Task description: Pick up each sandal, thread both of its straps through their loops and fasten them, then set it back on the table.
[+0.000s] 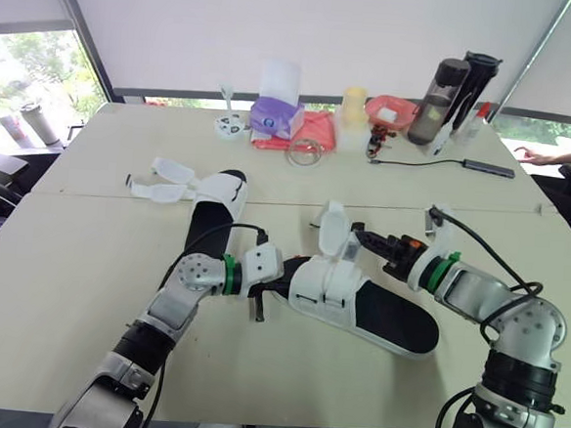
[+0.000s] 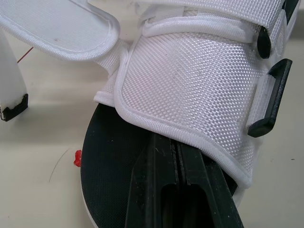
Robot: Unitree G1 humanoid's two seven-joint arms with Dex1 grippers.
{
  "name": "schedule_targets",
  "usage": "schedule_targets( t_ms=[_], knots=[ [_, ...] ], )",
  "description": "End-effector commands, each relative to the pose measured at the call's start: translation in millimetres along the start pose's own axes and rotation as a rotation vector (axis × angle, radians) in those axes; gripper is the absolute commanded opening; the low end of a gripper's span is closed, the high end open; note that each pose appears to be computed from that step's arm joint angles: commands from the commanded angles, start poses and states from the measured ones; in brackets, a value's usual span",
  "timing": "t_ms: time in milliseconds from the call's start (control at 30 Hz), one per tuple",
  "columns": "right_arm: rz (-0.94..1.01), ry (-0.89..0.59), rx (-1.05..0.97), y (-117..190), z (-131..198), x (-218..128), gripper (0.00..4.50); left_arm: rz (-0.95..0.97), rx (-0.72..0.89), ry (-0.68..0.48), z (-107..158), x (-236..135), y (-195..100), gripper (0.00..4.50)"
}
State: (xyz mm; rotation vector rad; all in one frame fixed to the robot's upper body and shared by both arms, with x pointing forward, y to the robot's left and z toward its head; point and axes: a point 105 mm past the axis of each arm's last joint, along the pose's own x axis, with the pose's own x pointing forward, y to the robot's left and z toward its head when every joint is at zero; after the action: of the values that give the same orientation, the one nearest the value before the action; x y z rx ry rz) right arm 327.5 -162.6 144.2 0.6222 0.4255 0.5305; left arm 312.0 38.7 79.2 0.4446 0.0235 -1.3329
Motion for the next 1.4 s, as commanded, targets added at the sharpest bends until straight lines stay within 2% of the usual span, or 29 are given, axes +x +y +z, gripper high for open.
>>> schedule_targets(
  t_ms=[33, 367, 533, 1167, 1267, 1400],
  knots=[
    [-0.037, -0.100, 0.020, -9, 18, -10, 0.07, -0.069, -0.065, 0.093, -28, 4, -21, 0.00],
    [-0.069, -0.122, 0.183, -22, 8, -12, 0.07, -0.058, -0.061, 0.090, -28, 3, -20, 0.00],
    [-0.143, -0.087, 0.268, -37, 0, -13, 0.07, -0.048, -0.056, 0.086, -27, 3, -18, 0.00],
    [-0.250, 0.055, 0.245, -48, -15, -20, 0.07, -0.012, -0.046, 0.068, -24, 4, -11, 0.00],
    [-0.253, 0.057, 0.227, -48, -13, -20, 0.93, -0.011, -0.044, 0.067, -24, 5, -11, 0.00],
    [-0.217, 0.054, 0.181, -41, -9, -20, 3.00, -0.011, -0.043, 0.066, -24, 5, -10, 0.00]
  ],
)
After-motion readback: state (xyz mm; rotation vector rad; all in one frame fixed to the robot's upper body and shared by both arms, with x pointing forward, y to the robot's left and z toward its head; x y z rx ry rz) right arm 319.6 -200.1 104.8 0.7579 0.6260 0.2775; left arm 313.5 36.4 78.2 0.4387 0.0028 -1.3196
